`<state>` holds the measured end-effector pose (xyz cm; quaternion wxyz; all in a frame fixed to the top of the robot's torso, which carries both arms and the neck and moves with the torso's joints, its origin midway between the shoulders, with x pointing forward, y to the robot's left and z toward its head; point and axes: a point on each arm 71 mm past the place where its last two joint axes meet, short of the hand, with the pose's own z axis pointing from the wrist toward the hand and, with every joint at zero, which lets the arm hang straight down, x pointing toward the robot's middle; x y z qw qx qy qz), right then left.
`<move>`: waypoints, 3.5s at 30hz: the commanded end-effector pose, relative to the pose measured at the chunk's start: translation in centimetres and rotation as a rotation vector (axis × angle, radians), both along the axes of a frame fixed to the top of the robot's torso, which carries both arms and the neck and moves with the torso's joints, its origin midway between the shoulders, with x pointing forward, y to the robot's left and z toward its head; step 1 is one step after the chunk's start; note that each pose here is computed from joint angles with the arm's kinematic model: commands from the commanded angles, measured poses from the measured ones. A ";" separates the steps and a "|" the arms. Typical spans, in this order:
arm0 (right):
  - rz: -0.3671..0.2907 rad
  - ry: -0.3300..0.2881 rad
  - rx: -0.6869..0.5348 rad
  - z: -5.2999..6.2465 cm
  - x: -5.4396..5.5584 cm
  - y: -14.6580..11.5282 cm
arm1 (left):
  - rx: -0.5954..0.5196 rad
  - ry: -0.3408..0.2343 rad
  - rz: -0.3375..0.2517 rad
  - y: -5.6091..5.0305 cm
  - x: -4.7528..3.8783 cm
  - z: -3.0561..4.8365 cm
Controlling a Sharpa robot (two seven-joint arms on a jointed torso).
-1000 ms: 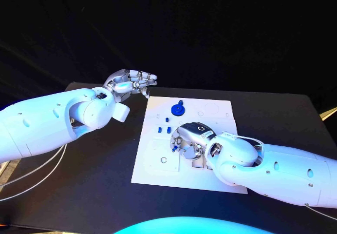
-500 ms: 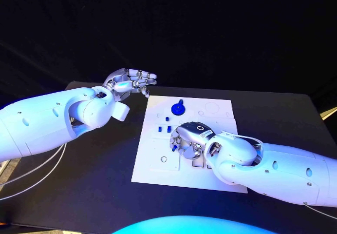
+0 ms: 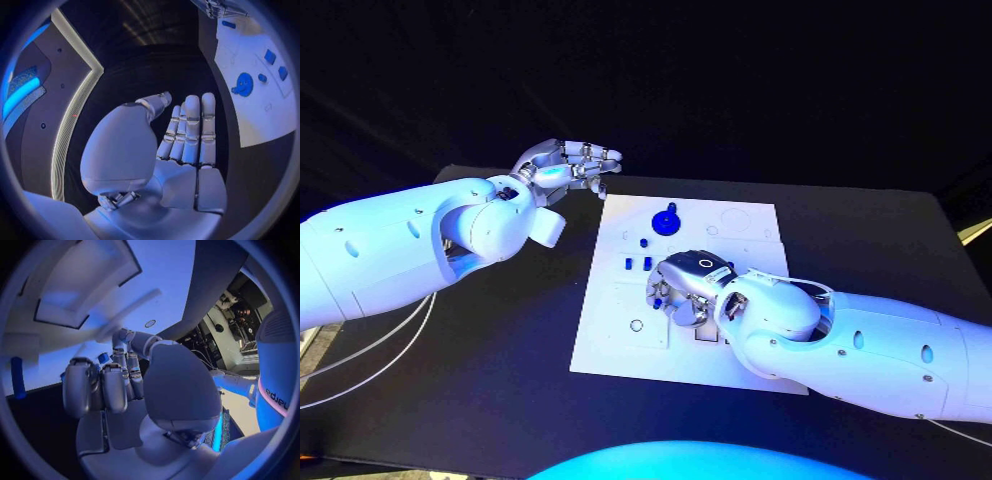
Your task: Assemble the parts on the task board
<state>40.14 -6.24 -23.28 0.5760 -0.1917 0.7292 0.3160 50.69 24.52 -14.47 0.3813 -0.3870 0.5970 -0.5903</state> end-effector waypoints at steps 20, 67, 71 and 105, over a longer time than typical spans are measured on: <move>-0.013 -0.002 -0.010 -0.3 0.0 -0.6 | -0.008 0.007 -0.018 0.0 -0.07 0.05; -0.205 0.077 -0.098 3.0 4.4 -12.2 | -0.008 0.007 -0.018 0.4 -0.14 0.04; -0.203 0.066 -0.085 2.9 4.4 -11.9 | -0.007 0.007 -0.016 0.5 -0.12 0.02; -0.234 0.014 -0.052 2.9 4.6 -11.1 | -0.003 0.016 -0.017 0.6 -0.15 -0.05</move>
